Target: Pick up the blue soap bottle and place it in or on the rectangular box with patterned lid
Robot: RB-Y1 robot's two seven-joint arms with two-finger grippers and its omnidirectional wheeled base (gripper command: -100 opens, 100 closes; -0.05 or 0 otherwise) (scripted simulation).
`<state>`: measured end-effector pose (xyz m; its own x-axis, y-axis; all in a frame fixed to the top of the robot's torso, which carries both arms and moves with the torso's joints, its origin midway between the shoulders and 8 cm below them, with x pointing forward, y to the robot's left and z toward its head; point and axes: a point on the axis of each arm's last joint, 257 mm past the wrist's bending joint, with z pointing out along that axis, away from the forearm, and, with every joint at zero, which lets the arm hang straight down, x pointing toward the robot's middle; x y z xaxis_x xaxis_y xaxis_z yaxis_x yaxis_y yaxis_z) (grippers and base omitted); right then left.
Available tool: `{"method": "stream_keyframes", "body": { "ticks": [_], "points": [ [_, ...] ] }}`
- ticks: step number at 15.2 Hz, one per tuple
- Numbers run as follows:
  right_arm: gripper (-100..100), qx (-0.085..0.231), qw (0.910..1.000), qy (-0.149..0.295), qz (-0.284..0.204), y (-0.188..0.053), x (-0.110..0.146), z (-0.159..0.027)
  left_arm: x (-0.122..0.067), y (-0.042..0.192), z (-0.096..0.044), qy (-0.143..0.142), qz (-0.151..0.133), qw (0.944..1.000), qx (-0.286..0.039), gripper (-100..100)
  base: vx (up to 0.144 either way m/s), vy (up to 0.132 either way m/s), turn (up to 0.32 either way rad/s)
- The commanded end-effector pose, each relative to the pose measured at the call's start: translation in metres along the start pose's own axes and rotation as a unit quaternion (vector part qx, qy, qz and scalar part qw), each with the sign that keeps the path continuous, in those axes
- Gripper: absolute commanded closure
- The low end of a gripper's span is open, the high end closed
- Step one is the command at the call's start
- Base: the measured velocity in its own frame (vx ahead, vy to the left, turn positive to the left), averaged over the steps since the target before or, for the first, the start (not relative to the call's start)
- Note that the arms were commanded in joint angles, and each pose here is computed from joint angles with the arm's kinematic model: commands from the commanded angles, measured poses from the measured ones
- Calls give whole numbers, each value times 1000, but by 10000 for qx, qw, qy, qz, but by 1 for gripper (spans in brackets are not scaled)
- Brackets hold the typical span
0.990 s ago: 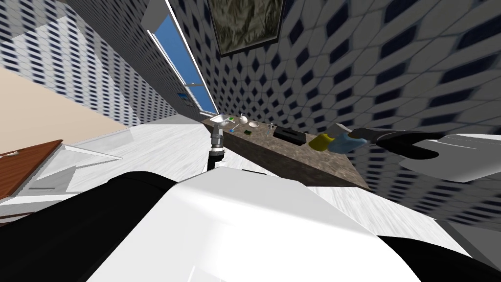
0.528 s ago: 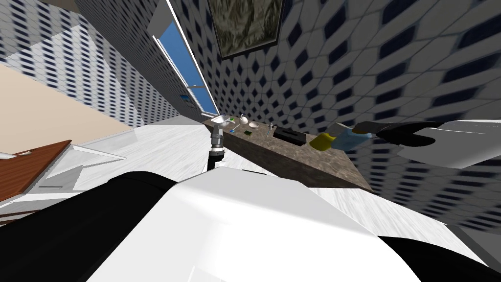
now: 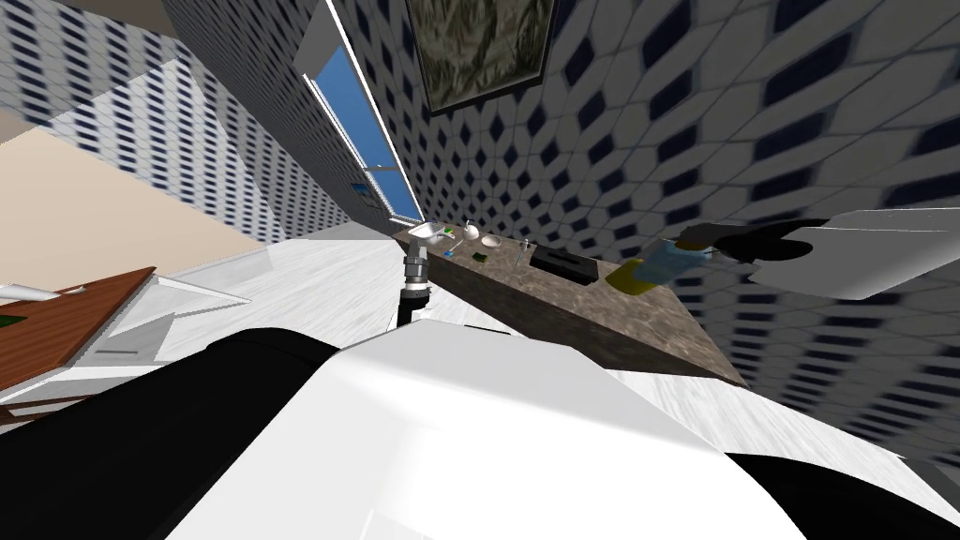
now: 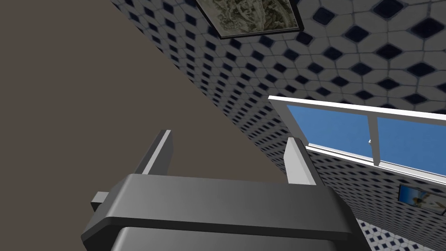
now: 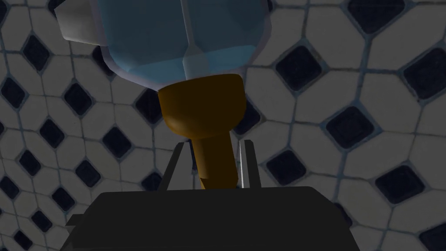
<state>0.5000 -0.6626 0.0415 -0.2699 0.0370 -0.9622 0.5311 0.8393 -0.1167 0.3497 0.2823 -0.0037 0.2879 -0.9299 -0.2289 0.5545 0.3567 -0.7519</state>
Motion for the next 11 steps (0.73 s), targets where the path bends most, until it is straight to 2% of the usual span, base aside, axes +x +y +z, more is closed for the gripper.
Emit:
{"method": "stream_keyframes", "body": {
  "ticks": [1,4,11],
  "points": [
    [100,110,9998,45,133,3,-3,3,0,0,0,0,0,10000,0,0,87,83,46],
    [100,255,9992,117,299,8,-6,7,0,0,0,0,0,10000,0,0,119,118,59],
    [100,541,9961,285,638,25,-7,14,0,0,0,0,0,10000,0,0,111,82,58]
  ]
}}
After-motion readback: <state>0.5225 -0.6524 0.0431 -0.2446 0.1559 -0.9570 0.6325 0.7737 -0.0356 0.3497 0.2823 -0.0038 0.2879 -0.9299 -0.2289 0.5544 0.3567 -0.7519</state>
